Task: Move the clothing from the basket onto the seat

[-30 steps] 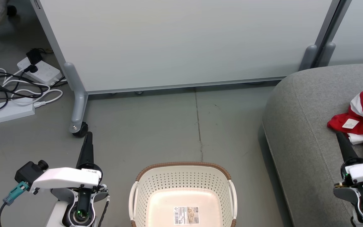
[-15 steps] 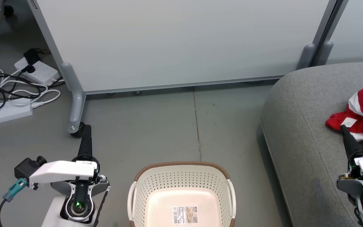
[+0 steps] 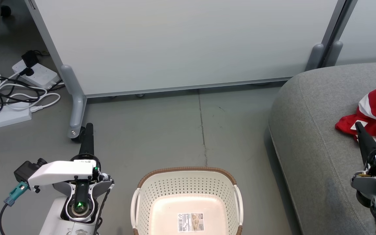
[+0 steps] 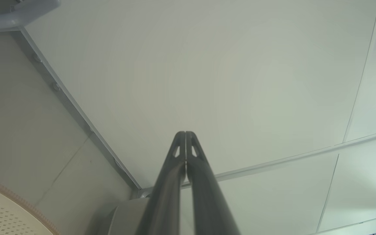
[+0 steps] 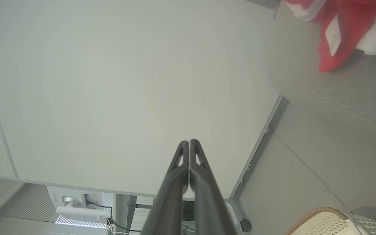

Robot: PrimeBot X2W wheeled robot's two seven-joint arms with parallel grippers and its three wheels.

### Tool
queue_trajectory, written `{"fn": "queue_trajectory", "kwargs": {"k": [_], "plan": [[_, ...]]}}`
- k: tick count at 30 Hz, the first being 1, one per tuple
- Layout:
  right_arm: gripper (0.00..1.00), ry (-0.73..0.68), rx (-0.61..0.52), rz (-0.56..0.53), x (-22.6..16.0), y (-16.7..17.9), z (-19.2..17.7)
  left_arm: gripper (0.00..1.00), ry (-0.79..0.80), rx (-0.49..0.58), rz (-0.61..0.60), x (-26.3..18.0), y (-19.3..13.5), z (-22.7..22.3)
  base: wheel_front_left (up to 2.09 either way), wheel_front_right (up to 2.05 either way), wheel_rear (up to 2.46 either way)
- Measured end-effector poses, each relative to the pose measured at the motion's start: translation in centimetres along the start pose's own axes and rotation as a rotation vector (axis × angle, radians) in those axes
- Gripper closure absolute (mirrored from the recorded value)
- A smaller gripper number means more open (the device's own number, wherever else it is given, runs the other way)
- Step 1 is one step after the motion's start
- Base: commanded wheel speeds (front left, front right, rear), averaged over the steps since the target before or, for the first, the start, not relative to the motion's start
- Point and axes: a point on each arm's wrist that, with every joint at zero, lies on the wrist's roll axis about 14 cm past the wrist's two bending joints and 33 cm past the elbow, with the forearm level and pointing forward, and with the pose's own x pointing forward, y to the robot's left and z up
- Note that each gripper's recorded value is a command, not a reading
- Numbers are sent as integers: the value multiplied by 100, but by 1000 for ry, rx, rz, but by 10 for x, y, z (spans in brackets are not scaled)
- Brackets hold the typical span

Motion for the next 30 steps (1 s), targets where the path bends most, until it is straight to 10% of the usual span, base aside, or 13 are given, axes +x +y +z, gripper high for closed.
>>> {"fn": "queue_trajectory", "kwargs": {"k": [30], "plan": [[100, -20, 222, 53, 10, 13, 17, 100, 1, -219, -20, 15, -13, -6, 0, 0, 0]]}}
